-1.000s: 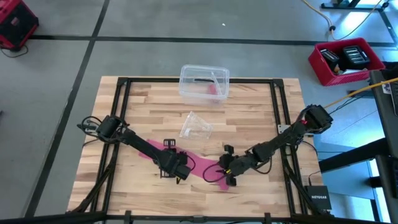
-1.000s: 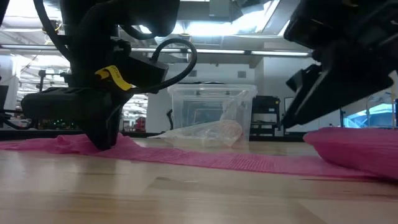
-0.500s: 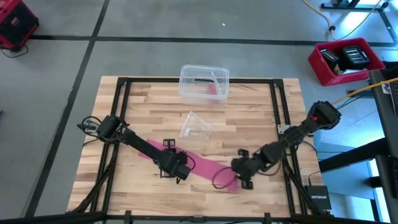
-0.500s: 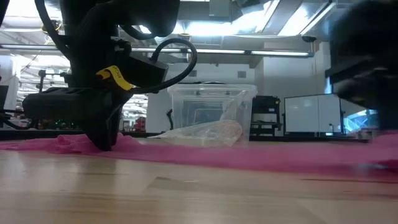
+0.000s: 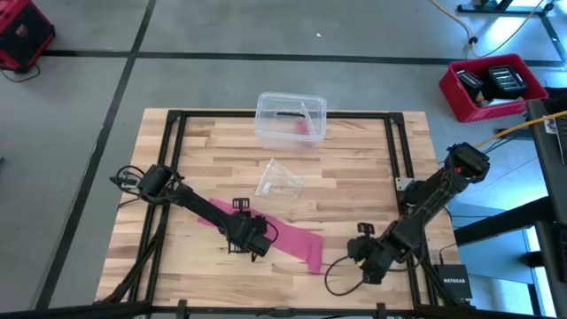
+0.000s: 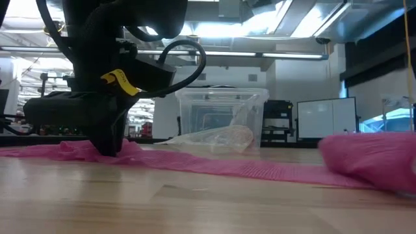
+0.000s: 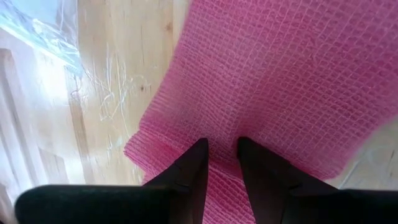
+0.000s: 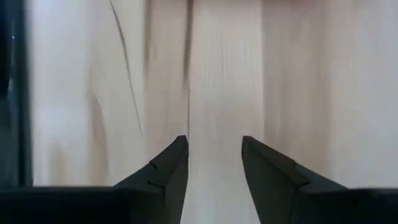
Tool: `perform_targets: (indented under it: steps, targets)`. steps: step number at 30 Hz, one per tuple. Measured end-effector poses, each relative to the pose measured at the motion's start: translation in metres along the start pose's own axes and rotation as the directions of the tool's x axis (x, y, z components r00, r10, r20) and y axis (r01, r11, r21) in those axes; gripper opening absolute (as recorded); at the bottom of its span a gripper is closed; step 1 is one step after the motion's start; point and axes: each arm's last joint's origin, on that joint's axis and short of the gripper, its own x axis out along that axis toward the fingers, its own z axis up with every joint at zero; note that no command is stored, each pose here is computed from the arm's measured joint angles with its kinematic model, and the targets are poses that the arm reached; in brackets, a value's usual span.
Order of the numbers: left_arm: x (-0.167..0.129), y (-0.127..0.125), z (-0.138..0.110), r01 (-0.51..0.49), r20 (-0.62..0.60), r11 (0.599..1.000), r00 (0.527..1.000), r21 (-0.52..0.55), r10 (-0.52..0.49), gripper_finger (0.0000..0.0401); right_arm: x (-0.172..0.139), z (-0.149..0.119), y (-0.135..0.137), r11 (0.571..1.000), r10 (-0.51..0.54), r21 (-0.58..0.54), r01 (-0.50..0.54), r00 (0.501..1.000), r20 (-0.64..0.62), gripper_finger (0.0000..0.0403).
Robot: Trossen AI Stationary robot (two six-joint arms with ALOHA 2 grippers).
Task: Roll bandage
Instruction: Roll the pink bandage
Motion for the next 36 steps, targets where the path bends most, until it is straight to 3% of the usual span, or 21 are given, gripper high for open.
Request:
perform_targets:
  steps: [2,5,8,12,18,23,29,36]
  targets:
    - [0.0,0.0,0.0,0.0,-0.001,1.0,1.0,-0.001,0.0,0.0088,-0.005,0.012,0.005,0.998,-0.048,-0.042,0.056,0.986,0.158,0.0152]
    - [0.0,0.0,0.0,0.001,-0.001,1.0,1.0,-0.001,-0.001,0.0088,-0.008,0.027,0.006,0.985,-0.125,-0.067,0.161,0.922,0.367,0.0152]
    - [0.0,0.0,0.0,0.002,-0.002,1.0,1.0,-0.001,-0.002,0.0088,-0.007,0.043,-0.001,0.973,-0.16,-0.078,0.215,0.883,0.441,0.0152]
    - [0.0,0.001,0.0,0.002,-0.001,1.0,1.0,0.005,-0.002,0.0088,0.006,0.067,-0.018,0.973,-0.169,-0.065,0.223,0.872,0.46,0.0152]
    - [0.0,0.001,0.001,-0.001,0.001,1.0,1.0,0.002,0.001,0.0088,0.047,0.089,-0.039,0.988,-0.07,-0.104,0.118,0.922,0.38,0.0152]
    - [0.0,0.001,0.0,-0.004,0.002,1.0,1.0,0.0,0.004,0.0088,0.062,0.079,-0.048,0.988,0.048,-0.155,-0.028,0.991,0.128,0.0152]
    - [0.0,0.001,0.0,-0.008,0.004,1.0,1.0,-0.002,0.008,0.0088,0.054,0.051,-0.039,0.991,-0.01,-0.136,0.002,0.998,-0.059,0.0152]
    - [0.0,0.0,0.0,-0.012,0.006,1.0,1.0,-0.005,0.013,0.0088,0.053,0.023,-0.02,0.98,-0.081,-0.189,0.061,0.992,-0.097,0.0152]
